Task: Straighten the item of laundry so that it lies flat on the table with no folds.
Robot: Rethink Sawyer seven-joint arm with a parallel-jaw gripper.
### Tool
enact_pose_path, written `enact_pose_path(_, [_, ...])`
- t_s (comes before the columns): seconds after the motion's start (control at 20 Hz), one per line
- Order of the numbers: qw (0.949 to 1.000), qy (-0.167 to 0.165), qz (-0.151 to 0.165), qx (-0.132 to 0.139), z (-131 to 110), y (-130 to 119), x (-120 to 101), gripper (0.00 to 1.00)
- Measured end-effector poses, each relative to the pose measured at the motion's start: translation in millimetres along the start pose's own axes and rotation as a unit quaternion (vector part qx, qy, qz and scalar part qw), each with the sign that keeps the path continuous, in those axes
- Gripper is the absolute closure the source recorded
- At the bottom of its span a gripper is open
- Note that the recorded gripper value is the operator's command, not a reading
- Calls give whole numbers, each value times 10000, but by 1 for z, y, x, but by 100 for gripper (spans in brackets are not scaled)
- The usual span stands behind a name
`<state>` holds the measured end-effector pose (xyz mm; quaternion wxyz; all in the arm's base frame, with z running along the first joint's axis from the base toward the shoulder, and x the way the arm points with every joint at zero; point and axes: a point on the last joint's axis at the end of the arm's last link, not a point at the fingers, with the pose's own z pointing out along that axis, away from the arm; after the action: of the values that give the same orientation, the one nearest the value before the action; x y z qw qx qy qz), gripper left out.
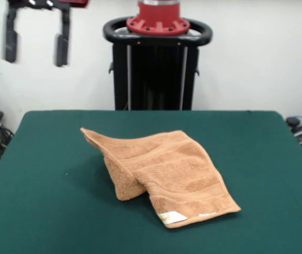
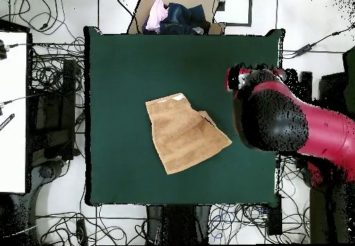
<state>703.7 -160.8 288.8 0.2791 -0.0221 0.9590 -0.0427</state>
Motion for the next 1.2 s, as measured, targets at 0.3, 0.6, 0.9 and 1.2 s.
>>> enact_pose_path(0.3, [9967, -772, -107, 227, -5, 6, -11, 0])
enact_pose_path(0.6, [9993, 273, -4, -252, 3, 33, 20, 0])
enact_pose_path(0.9, [9726, 2082, 109, -1031, 4, 66, 74, 0])
enact_pose_path(1.2, [9617, 2423, 155, -1270, 9, 81, 96, 0])
